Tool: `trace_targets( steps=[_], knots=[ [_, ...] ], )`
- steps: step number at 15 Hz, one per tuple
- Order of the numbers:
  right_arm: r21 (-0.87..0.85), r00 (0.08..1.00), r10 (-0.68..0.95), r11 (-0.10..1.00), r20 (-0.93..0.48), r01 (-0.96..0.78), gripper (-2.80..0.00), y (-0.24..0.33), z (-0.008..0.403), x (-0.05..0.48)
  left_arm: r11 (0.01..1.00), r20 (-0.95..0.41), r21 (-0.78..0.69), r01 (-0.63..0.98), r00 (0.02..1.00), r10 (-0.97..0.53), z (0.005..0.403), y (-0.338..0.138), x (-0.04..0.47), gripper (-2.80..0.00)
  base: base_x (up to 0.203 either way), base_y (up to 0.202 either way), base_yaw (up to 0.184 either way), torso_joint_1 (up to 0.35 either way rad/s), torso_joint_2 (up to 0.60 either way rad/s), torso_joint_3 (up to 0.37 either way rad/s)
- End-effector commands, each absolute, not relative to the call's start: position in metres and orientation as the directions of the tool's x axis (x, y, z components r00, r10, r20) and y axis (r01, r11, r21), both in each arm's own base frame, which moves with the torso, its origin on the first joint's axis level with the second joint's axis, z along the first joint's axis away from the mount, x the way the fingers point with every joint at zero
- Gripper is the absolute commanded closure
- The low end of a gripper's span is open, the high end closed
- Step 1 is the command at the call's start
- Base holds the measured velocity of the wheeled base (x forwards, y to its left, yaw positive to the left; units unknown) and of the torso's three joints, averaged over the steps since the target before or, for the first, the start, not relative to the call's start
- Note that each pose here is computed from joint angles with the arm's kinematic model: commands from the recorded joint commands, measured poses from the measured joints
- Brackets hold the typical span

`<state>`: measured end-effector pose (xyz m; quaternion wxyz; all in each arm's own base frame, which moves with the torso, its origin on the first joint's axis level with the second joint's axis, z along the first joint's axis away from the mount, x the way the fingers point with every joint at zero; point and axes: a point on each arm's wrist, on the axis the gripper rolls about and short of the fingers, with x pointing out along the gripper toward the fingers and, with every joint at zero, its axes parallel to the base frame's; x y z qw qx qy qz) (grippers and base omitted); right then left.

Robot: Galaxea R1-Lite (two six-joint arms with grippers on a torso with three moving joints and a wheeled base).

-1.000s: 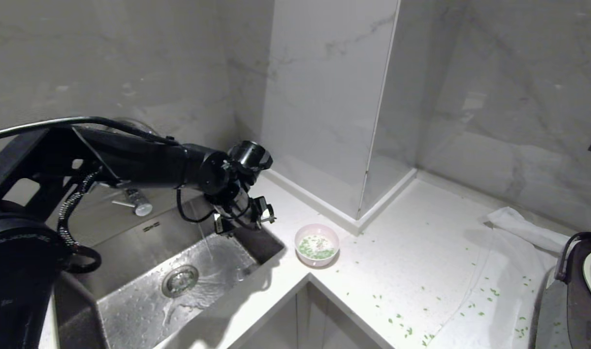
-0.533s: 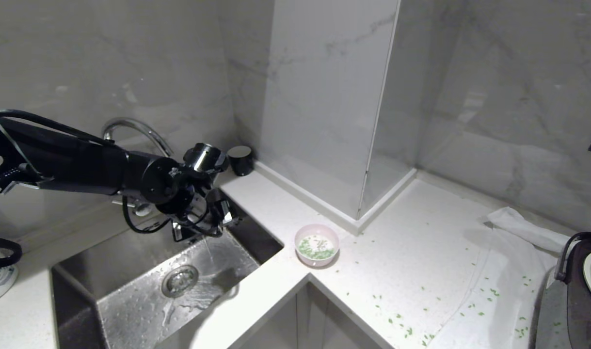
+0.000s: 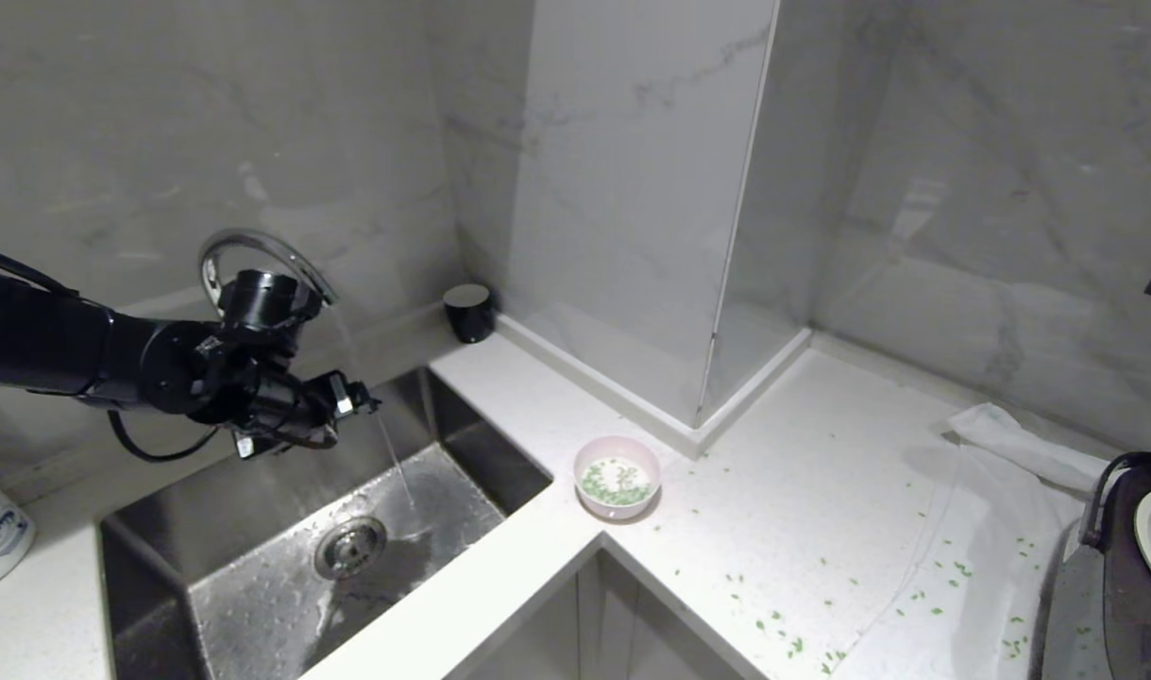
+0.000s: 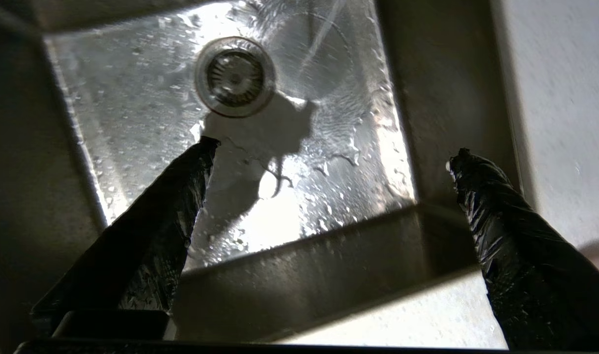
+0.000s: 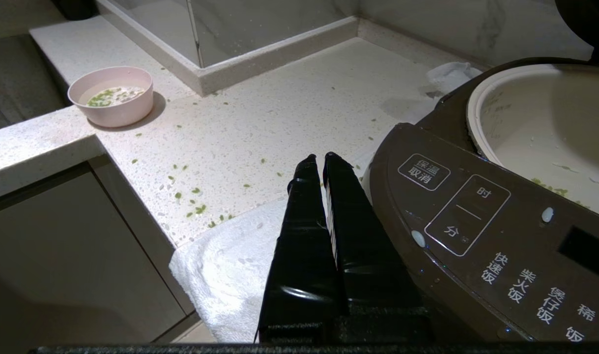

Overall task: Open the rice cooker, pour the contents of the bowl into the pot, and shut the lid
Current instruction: Turn off the tap

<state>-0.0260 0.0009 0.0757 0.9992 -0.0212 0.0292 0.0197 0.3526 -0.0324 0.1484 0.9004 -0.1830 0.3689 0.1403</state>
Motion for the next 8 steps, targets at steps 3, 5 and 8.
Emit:
trace_targets(
  steps=[3,5,8],
  knots=[
    [-0.042,0.997,0.038,0.998,-0.061,-0.041,0.00,0.001,0.076,-0.026,0.865,-0.719,-0.203,-0.460,0.669,0.187,0.144,0.004,0.358,0.00,0.000,0.000,0.000,0.000,0.00,0.000],
    [-0.042,0.997,0.039,0.998,-0.061,-0.041,0.00,0.001,0.076,-0.026,0.852,-0.727,-0.193,-0.487,0.654,0.209,0.137,0.017,0.366,0.00,0.000,0.000,0.000,0.000,0.00,0.000],
    [-0.042,0.997,0.038,0.998,-0.061,-0.041,0.00,0.001,0.076,-0.026,0.830,-0.728,-0.192,-0.523,0.643,0.237,0.130,0.034,0.378,0.00,0.000,0.000,0.000,0.000,0.00,0.000]
  ],
)
